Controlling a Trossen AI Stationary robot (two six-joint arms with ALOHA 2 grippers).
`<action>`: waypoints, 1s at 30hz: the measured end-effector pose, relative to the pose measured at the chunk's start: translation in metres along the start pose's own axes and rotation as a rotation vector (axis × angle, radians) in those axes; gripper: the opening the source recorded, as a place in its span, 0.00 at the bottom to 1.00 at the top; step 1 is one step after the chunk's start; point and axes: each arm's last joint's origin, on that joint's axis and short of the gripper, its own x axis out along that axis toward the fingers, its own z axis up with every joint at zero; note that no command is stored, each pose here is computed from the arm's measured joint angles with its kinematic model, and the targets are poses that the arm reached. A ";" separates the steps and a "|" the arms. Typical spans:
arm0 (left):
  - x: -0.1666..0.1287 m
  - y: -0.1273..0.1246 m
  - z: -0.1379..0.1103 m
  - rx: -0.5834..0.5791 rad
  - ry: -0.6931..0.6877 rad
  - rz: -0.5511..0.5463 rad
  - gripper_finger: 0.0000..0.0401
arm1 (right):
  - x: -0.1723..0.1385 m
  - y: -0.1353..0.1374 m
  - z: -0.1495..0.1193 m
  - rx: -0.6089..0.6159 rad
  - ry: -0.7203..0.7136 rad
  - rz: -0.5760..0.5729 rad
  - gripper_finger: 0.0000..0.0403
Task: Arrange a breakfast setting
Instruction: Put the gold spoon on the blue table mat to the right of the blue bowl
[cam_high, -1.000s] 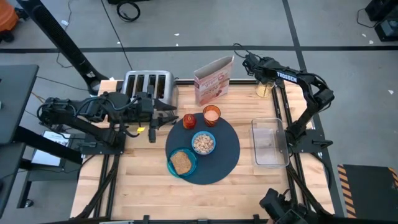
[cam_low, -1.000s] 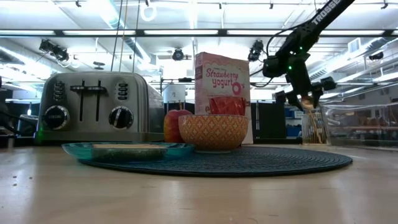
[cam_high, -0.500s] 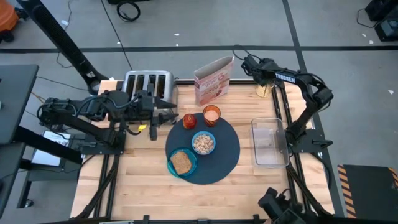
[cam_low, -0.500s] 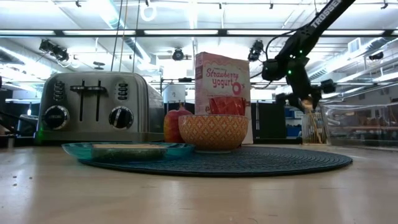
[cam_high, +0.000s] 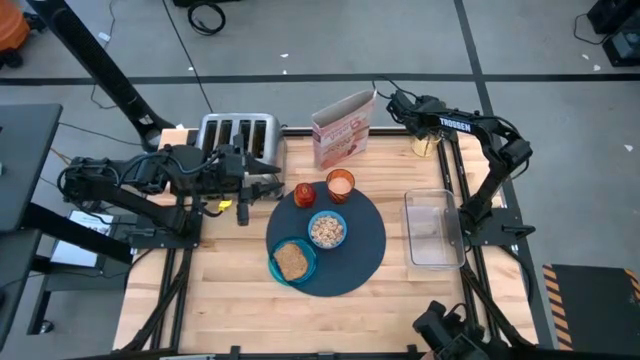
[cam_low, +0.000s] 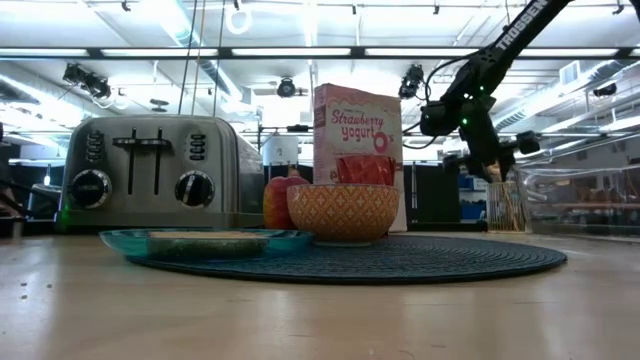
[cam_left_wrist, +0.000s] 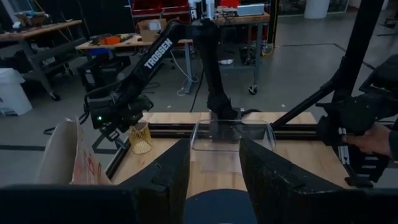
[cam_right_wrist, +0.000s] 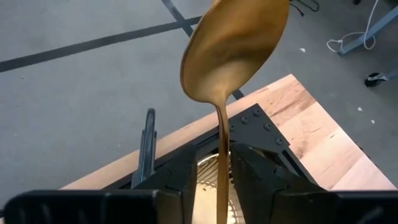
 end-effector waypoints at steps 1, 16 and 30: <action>0.000 0.000 0.000 0.001 0.003 0.000 0.36 | 0.000 0.000 0.000 0.003 0.000 0.000 0.26; 0.000 0.000 -0.001 0.005 0.006 0.000 0.36 | -0.001 -0.001 -0.002 -0.002 0.016 -0.001 0.02; -0.007 0.002 -0.001 0.025 0.020 -0.002 0.36 | -0.015 0.003 -0.014 -0.055 0.022 0.021 0.01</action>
